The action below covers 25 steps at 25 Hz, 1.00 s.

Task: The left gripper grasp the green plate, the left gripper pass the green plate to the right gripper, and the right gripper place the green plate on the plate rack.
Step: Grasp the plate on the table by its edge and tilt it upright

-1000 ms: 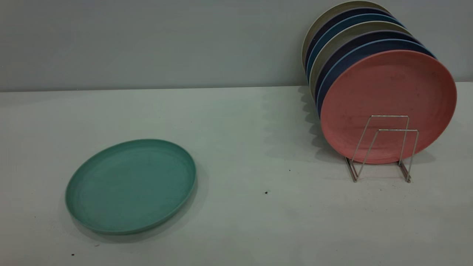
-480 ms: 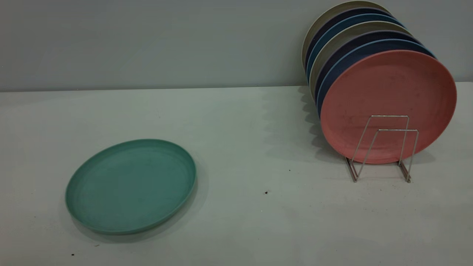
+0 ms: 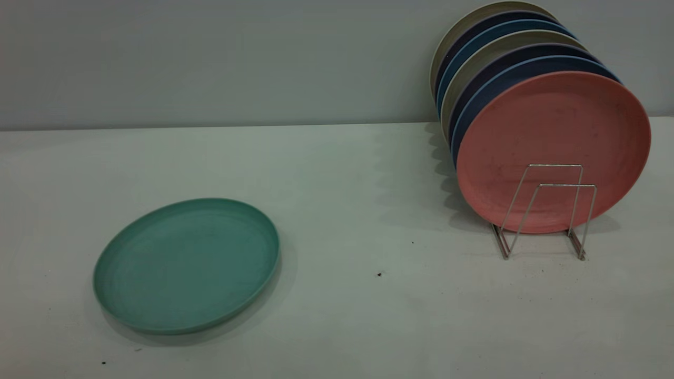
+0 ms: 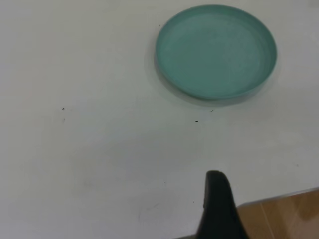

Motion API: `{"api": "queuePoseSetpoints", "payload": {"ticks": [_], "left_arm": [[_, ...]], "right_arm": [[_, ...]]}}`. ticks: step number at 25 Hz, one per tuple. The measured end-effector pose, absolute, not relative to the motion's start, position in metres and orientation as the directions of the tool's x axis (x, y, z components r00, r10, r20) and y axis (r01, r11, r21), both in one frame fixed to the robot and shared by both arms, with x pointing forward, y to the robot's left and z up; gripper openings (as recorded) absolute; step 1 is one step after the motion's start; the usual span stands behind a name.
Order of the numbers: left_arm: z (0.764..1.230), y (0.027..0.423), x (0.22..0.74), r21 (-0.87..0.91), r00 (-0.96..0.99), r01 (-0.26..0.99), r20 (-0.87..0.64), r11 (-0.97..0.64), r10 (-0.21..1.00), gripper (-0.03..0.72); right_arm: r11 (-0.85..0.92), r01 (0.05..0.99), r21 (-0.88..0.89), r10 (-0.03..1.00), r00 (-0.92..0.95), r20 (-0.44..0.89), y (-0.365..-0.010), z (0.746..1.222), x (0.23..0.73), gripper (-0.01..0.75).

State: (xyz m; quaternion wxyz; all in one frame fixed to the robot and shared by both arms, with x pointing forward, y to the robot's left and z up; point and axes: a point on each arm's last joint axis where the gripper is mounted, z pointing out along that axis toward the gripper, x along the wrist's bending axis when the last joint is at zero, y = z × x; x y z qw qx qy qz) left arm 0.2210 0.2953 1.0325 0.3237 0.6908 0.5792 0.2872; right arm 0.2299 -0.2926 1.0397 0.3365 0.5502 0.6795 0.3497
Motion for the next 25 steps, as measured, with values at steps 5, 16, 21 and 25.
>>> {"api": "queuePoseSetpoints", "payload": {"ticks": [5, 16, 21, 25], "left_arm": [[1.032, 0.295, 0.221, 0.780, 0.164, 0.614, 0.022, -0.120, 0.986, 0.527], [1.063, 0.291, 0.266, 0.719, 0.133, 0.693, -0.053, -0.055, 0.990, 0.526], [1.057, 0.286, 0.317, 0.622, 0.116, 0.782, -0.114, -0.020, 0.987, 0.526], [1.045, 0.278, 0.351, 0.542, 0.083, 0.839, -0.210, 0.045, 0.974, 0.526]], "right_arm": [[0.151, 0.512, 0.846, 0.983, -0.169, -0.073, -0.293, 1.040, 0.230, 0.527], [0.081, 0.419, 0.904, 0.972, -0.233, 0.021, -0.281, 1.071, 0.259, 0.527], [0.122, 0.495, 0.860, 0.943, -0.327, 0.055, -0.271, 1.072, 0.291, 0.524], [0.149, 0.542, 0.827, 0.919, -0.384, 0.086, -0.265, 1.068, 0.314, 0.522]]}}
